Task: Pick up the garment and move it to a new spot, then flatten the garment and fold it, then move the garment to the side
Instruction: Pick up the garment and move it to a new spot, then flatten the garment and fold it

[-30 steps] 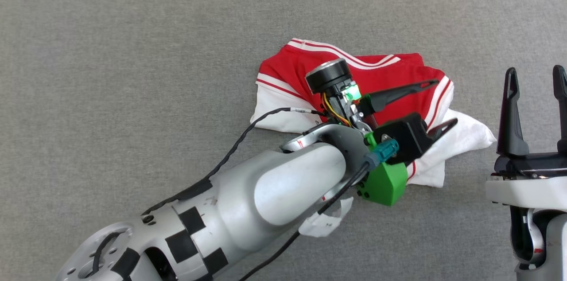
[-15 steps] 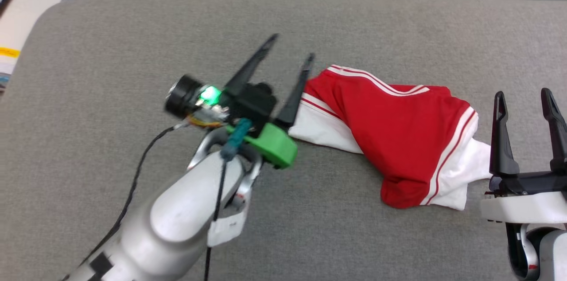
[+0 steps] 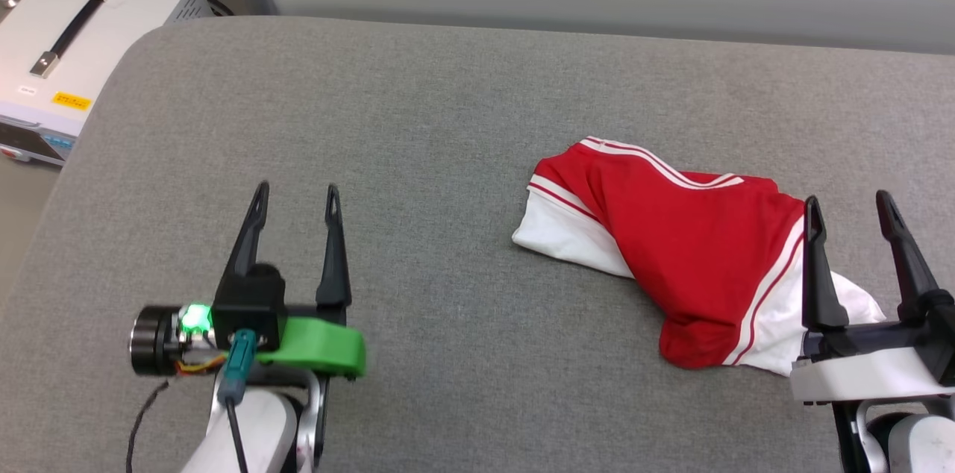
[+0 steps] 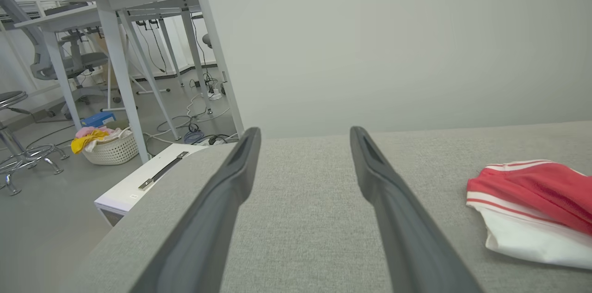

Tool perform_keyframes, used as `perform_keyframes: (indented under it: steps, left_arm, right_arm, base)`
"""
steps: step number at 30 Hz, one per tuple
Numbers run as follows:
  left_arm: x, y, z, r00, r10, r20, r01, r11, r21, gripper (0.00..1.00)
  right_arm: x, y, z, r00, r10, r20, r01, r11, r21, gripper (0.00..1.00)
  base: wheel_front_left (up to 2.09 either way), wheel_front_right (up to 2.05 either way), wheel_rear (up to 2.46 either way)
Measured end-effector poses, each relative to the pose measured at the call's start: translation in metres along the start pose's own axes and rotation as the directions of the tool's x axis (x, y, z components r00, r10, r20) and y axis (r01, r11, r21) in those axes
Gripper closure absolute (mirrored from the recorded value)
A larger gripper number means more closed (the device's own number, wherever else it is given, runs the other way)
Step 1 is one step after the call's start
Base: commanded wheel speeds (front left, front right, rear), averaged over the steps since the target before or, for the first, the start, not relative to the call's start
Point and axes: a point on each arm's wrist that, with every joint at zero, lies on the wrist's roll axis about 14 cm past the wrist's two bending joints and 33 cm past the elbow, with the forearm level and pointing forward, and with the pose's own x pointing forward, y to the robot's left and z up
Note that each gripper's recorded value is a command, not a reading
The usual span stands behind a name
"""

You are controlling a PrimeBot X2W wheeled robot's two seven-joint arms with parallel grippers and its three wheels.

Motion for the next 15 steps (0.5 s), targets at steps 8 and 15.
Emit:
perform_keyframes:
  steps: [8, 15]
  left_arm:
    - [-0.033, 0.007, -0.012, 0.998, 0.035, -0.048, -0.037, 0.999, -0.029, 0.0]
    - [-0.045, 0.007, -0.016, 0.998, 0.032, -0.059, -0.034, 0.999, -0.03, 0.0]
  right_arm:
    - [-0.016, 0.001, -0.01, 0.999, -0.002, -0.049, 0.002, 1.0, 0.015, 0.0]
    - [-0.034, -0.002, -0.021, 0.995, -0.015, -0.102, 0.018, 1.0, 0.024, 0.0]
  base:
    - [0.0, 0.0, 0.0]
    - [0.0, 0.0, 0.0]
